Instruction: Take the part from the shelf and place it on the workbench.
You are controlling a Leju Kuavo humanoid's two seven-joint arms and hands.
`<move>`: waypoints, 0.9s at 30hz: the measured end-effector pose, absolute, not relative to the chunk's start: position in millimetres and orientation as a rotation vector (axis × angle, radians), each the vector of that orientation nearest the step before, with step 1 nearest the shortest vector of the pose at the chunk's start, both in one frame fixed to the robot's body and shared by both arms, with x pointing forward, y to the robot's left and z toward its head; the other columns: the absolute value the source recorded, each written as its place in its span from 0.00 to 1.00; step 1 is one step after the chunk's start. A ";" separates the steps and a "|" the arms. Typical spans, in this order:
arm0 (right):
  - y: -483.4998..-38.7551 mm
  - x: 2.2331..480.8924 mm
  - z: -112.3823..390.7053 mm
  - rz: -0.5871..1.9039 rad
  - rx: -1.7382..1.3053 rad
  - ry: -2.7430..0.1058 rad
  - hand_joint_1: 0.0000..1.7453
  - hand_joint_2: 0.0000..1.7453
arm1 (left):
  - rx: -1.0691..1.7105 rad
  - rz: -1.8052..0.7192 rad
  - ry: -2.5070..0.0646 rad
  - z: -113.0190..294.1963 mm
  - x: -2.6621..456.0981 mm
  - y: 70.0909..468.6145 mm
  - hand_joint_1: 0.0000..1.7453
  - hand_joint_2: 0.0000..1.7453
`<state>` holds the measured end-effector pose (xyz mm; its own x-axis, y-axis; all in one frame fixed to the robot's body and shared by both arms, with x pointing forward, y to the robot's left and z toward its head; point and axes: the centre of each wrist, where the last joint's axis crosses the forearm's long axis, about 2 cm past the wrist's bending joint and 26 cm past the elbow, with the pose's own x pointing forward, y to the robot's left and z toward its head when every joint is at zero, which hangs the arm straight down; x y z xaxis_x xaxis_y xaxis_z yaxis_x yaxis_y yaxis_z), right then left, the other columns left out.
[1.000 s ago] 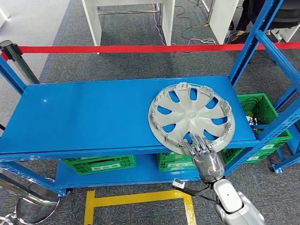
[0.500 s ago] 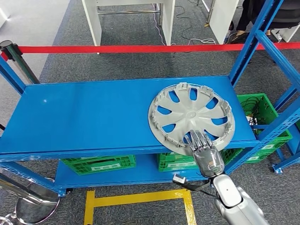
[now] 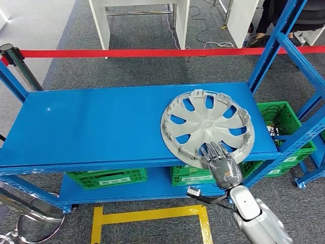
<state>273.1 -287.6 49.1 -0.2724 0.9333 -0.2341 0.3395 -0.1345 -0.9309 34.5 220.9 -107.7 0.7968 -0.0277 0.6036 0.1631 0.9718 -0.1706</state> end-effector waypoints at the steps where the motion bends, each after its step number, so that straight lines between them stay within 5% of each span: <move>1: -287.6 273.4 49.0 1.424 -1.433 -1.596 1.00 1.00 | -0.219 -0.103 -0.642 -107.7 34.4 220.9 0.00 1.00; 27: -268.3 270.1 73.3 1.330 -1.470 -1.729 1.00 1.00 | -0.218 -0.094 -0.642 -107.7 34.4 220.9 0.00 1.00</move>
